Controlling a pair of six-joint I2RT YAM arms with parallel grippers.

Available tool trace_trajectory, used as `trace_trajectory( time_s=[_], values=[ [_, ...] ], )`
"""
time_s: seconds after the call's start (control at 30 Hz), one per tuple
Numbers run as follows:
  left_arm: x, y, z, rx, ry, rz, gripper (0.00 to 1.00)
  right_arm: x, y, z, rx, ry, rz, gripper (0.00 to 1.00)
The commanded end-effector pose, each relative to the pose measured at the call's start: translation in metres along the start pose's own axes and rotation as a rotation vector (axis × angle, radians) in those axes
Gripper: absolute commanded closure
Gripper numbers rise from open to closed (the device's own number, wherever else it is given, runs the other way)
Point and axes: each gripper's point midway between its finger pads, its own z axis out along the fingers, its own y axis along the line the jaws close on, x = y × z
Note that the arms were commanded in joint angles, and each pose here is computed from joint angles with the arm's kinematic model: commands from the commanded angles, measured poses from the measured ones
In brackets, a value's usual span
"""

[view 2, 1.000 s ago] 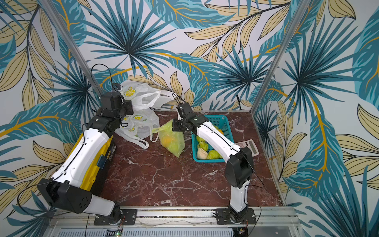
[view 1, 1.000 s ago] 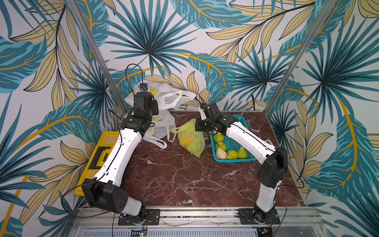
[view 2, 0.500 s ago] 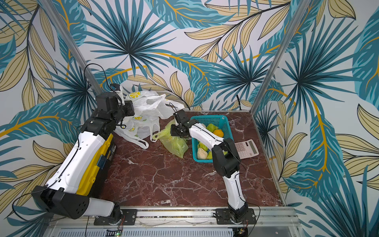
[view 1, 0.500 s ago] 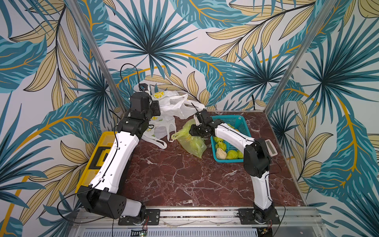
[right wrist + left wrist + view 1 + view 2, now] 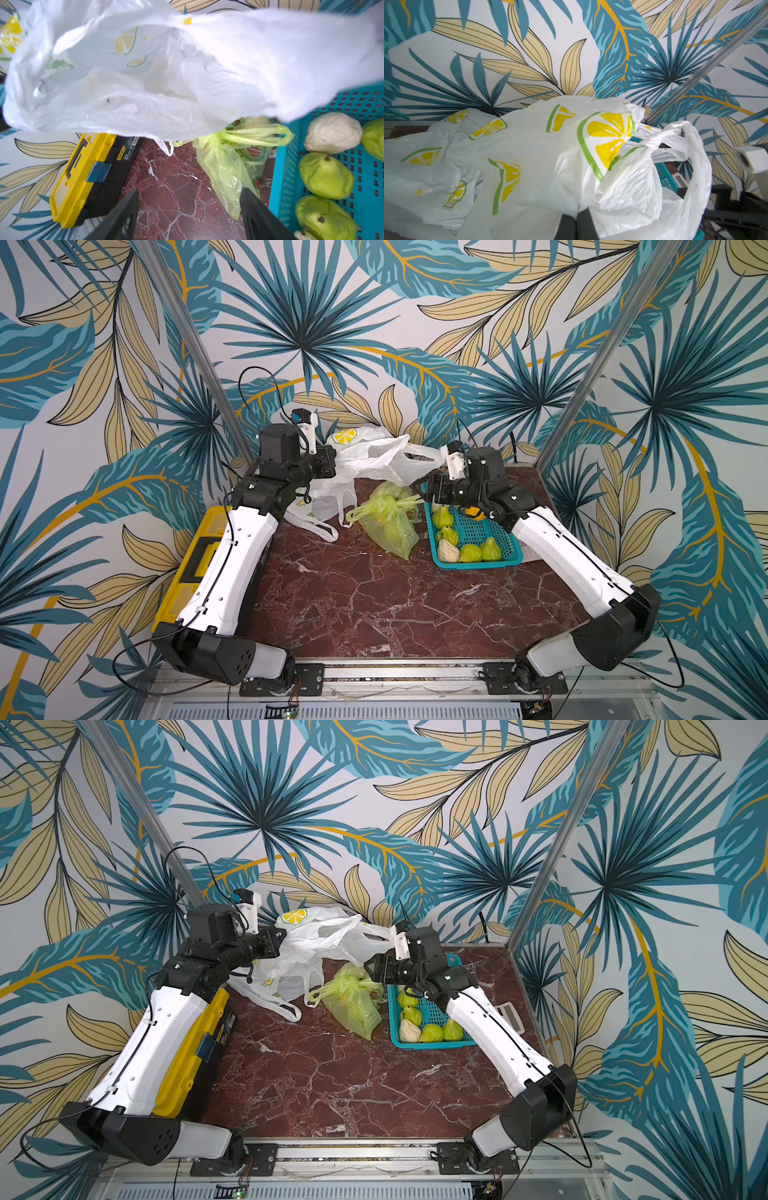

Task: Place the pears into plastic bags & tie knots
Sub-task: Place the plastic bag at the center of the board.

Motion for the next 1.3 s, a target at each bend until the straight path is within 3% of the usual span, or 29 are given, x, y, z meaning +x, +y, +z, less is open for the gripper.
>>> trace_trajectory(
  time_s=[0.0,0.13,0.3,0.33,0.43,0.53,0.63,0.73,0.83,1.03,1.27],
  values=[
    [0.004,-0.024,-0.015,0.119,0.047,-0.047,1.00,0.008,-0.021,0.008,0.052,0.011,0.011,0.19],
    [0.010,-0.032,-0.021,0.161,0.075,-0.074,1.00,-0.005,-0.051,0.014,0.145,-0.039,0.044,0.18],
    [0.026,-0.036,-0.016,0.228,0.151,-0.121,1.00,-0.042,-0.045,0.026,0.017,-0.210,0.094,0.20],
    [0.028,-0.035,-0.013,0.237,0.164,-0.130,1.00,-0.045,-0.040,0.030,-0.016,-0.209,0.087,0.24],
    [0.032,-0.033,-0.007,0.278,0.200,-0.155,1.00,-0.042,-0.022,0.043,-0.137,-0.166,0.115,0.53],
    [0.029,-0.031,-0.007,0.301,0.207,-0.168,0.98,-0.030,-0.013,0.046,-0.201,-0.149,0.167,0.75],
    [0.028,-0.023,-0.004,0.283,0.206,-0.170,0.88,-0.020,-0.005,0.036,-0.231,-0.141,0.229,0.89],
    [0.022,-0.012,-0.003,0.230,0.175,-0.151,0.65,-0.013,0.010,0.019,-0.273,-0.125,0.365,0.97],
    [0.005,-0.002,-0.012,0.150,0.105,-0.112,0.39,0.002,0.017,0.015,-0.273,-0.055,0.628,1.00],
    [-0.021,-0.001,-0.053,0.041,-0.036,-0.003,0.28,0.010,0.041,0.022,-0.272,-0.066,0.869,1.00],
    [-0.022,0.027,-0.094,-0.190,-0.113,0.162,0.15,-0.012,0.037,0.059,-0.264,-0.097,0.932,1.00]
  ],
)
